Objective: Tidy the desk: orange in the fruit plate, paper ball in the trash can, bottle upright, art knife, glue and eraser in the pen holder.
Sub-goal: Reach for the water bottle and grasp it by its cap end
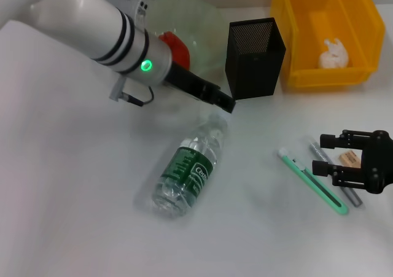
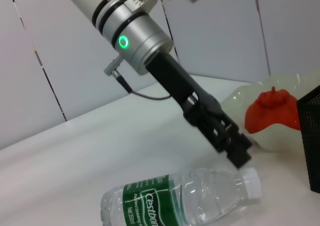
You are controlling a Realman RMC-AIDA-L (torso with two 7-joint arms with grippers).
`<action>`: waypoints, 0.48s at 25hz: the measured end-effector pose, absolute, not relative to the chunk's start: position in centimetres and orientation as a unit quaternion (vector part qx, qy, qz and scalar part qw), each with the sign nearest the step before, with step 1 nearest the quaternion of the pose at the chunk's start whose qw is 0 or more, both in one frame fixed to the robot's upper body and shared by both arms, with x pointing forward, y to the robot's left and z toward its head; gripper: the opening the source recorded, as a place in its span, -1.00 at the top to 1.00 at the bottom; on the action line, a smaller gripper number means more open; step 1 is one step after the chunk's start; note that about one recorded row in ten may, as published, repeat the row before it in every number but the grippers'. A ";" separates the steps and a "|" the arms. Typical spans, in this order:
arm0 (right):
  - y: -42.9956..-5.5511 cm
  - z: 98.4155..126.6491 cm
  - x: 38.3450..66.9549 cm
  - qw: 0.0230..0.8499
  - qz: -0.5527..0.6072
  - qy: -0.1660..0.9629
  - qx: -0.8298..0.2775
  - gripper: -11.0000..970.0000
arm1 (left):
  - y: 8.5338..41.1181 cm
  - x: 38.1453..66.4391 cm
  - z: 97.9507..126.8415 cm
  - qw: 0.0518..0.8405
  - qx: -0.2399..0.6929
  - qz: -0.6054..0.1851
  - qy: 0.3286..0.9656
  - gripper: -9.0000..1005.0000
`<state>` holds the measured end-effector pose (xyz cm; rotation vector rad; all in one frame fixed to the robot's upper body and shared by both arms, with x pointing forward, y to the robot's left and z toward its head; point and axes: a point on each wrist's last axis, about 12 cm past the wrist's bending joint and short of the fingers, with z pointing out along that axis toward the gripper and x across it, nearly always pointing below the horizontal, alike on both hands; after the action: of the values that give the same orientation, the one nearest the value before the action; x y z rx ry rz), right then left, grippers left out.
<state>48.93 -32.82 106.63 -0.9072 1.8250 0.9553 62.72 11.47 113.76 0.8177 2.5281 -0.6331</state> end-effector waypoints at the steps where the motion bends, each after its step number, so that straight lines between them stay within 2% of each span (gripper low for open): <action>1: -32.8 106.6 48.9 0.431 0.383 0.732 -0.364 -0.35 | 11.5 62.7 113.8 0.204 0.293 -0.227 0.906 -0.62; 12: -32.7 106.6 49.0 0.431 0.384 0.731 -0.364 -0.35 | 10.1 61.6 111.8 0.201 0.302 -0.235 0.902 -0.62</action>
<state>49.02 -32.68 106.62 -0.9075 1.8221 0.9580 61.56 10.14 111.84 0.8428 2.5190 -0.6561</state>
